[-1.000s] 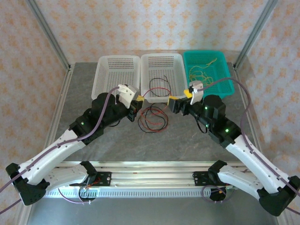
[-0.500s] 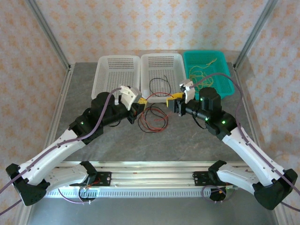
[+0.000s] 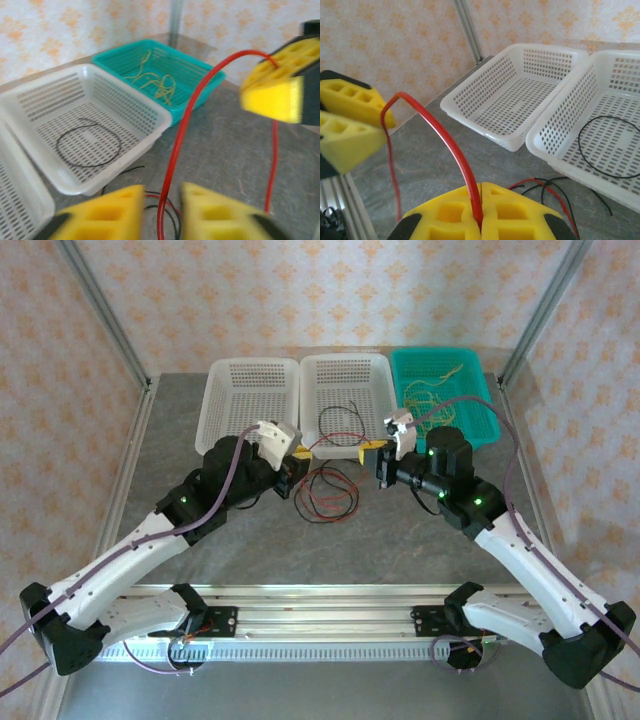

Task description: Untangle the cables

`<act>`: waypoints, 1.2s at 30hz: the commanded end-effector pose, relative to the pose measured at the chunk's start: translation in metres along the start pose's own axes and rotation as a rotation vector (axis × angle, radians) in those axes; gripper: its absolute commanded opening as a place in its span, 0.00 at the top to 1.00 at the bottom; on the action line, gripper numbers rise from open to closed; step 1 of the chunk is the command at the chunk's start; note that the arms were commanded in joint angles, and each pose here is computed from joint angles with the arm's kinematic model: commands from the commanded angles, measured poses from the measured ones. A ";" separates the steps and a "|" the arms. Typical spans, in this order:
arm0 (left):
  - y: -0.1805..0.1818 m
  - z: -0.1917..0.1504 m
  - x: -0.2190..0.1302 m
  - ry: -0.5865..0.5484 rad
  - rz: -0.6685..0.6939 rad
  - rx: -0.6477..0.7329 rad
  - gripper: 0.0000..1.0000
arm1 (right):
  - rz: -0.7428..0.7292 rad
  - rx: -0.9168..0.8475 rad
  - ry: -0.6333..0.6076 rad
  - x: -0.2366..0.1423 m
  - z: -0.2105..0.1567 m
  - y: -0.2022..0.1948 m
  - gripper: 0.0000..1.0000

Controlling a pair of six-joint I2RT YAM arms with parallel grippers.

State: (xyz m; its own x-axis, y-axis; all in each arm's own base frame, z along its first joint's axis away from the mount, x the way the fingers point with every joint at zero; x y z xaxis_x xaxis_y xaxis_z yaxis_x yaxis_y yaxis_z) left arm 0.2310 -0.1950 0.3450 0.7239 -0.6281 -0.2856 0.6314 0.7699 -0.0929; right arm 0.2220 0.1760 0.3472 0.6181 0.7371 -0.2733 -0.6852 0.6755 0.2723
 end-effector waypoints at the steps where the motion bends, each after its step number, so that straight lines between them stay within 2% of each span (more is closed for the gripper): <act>1: 0.024 0.003 0.005 -0.068 0.184 -0.120 0.22 | -0.103 0.055 -0.059 0.010 0.008 -0.015 1.00; 4: 0.039 -0.002 0.007 -0.085 0.257 -0.189 0.07 | -0.147 0.116 -0.065 0.028 0.009 -0.025 1.00; 8: 0.066 -0.008 0.001 -0.144 0.335 -0.313 0.02 | -0.177 0.169 -0.092 0.053 0.018 -0.032 1.00; 14: 0.102 -0.017 -0.016 -0.233 0.379 -0.462 0.02 | -0.186 0.204 -0.128 0.098 0.041 -0.031 1.00; 20: 0.135 -0.029 -0.028 -0.243 0.462 -0.560 0.00 | -0.156 0.238 -0.133 0.152 0.058 -0.028 1.00; 25: 0.161 -0.037 -0.035 -0.254 0.467 -0.657 0.00 | -0.132 0.278 -0.124 0.204 0.068 -0.029 1.00; 36: 0.212 -0.063 -0.037 -0.199 0.559 -0.768 0.01 | -0.141 0.277 -0.043 0.324 0.054 -0.028 1.00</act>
State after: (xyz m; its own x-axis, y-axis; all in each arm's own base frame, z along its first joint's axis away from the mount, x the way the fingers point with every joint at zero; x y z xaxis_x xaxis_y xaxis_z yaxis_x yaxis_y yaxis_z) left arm 0.3165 -0.0036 0.2742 0.9391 -0.0696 -0.3366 -0.1488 0.8004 -0.5808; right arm 0.4578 0.3846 0.3026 0.7139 0.6446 -0.2737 -0.4816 0.7357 0.4763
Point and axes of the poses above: each hand's point on the last joint's axis, 136 mm out from that joint toward the fingers, its own x axis out along the fingers, its own y axis along the line the jaws close on, z = x × y, the point moved 7 cm from there along -x, back along the fingers, and after that the axes turned 1 degree about -x, right-handed, at the moved point
